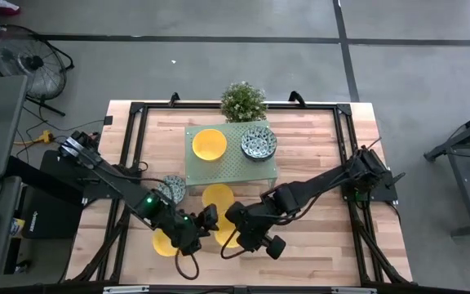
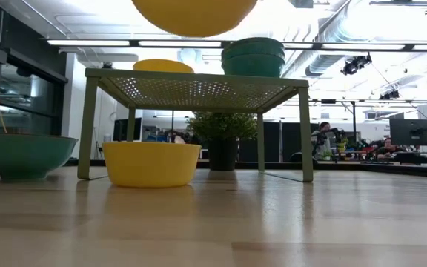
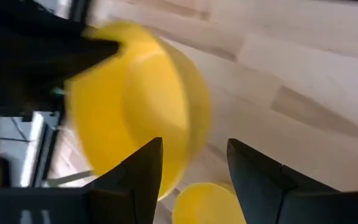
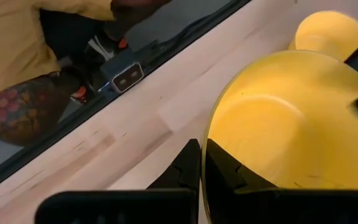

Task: Pick & Place Mini bowls
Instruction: Stack the yellow bowl on top of the yellow bowl on the shelf

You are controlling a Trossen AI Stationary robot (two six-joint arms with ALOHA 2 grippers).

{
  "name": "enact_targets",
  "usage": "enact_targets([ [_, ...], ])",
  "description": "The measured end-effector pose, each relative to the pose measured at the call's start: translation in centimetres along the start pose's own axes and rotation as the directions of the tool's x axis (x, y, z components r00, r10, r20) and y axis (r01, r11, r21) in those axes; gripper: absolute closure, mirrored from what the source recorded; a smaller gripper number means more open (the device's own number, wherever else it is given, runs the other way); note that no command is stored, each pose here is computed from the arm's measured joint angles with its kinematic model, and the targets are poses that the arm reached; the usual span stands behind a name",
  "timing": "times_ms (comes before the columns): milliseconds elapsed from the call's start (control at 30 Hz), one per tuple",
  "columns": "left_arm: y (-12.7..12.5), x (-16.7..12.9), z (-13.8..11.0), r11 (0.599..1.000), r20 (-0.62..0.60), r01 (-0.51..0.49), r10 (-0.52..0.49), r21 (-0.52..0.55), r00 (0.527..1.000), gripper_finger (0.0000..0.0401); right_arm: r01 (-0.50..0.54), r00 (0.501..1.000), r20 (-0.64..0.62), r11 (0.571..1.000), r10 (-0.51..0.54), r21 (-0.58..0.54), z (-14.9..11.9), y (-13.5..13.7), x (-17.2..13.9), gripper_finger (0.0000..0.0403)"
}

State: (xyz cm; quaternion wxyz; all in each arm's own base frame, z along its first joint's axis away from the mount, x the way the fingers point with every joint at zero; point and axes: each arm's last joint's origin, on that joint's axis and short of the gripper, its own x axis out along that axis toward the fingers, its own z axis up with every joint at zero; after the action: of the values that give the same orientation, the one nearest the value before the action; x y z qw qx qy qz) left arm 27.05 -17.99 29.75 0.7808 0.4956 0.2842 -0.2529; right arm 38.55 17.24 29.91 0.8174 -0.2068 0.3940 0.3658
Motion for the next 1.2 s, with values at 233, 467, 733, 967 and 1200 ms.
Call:
enact_targets([
  [233, -0.5, 1.9, 0.0, 0.998, -0.037, 0.028, -0.026, 0.058, 0.999, 0.0227, -0.014, 0.999, 0.037, 1.000, 0.015, -0.010, 0.2, -0.2, 0.0, 0.0403],
  [467, -0.4, 1.9, 0.0, 0.994, -0.050, 0.007, -0.001, 0.111, 0.999, 0.0302, -0.010, 0.999, 0.042, 1.000, 0.010, -0.008, 0.3, -0.2, 0.0, 0.0403],
  [733, -0.6, 1.9, -0.1, 0.989, -0.045, 0.036, -0.030, 0.141, 0.999, 0.0392, -0.010, 0.999, 0.051, 1.000, 0.010, -0.010, 0.4, -0.2, -0.1, 0.0402],
  [967, -0.6, 1.9, 0.0, 0.991, -0.038, 0.036, -0.031, 0.130, 0.999, 0.0398, 0.019, 0.998, 0.058, 1.000, -0.019, 0.007, 0.5, -0.3, -0.5, 0.0370],
  [1200, -0.3, 1.8, 0.0, 0.998, -0.055, -0.007, 0.010, 0.059, 0.998, 0.0400, 0.190, 0.982, -0.021, 0.978, -0.189, 0.085, 0.3, 0.1, -3.7, 0.0277],
])
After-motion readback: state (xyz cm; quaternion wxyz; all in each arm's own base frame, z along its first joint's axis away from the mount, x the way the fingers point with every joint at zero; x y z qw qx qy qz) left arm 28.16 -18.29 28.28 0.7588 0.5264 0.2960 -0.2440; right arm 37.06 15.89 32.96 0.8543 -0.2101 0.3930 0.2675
